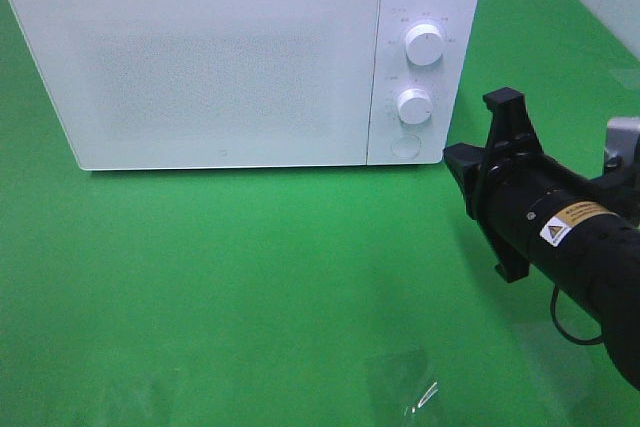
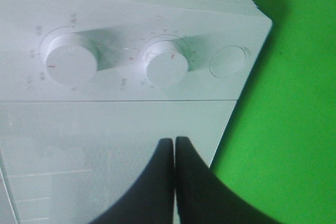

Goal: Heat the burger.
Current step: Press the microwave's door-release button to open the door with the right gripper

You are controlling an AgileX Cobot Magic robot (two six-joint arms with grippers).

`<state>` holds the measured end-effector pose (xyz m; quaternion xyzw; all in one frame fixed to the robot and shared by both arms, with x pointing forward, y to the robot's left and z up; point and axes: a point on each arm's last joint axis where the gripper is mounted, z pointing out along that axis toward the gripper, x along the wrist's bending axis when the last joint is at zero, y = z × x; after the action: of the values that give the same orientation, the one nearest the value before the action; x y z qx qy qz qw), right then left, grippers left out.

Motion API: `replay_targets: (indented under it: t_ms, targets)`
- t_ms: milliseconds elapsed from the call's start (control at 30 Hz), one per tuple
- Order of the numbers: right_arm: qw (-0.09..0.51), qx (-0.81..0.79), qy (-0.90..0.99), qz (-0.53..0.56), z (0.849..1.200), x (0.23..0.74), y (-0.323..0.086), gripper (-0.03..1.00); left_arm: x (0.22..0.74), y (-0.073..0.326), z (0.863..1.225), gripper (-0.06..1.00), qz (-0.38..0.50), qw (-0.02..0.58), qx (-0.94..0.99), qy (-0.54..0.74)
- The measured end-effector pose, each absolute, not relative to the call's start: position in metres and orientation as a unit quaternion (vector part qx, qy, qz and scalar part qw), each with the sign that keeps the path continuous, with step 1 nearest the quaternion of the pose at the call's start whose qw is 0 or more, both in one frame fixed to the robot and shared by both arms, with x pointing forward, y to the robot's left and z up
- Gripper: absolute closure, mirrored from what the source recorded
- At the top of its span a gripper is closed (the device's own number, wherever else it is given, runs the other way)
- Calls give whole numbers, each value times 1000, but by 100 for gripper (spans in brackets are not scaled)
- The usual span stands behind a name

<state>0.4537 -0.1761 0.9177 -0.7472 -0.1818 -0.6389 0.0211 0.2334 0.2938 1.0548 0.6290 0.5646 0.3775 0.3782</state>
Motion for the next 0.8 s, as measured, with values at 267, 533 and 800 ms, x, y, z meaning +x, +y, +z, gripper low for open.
replay_targets:
  t_ms: [267,533,800]
  targets:
    - [117,-788,-87,-598,904,476,-156,95,233,294,1055,1,377,378,629,565]
    - [124,-806,-82,-573,892,497,-137,95,233,294,1055,1,377,378,629,565]
    - [99,-824,-69,-554,874,525,-143,95,233,294,1055,1,377,378,629,565]
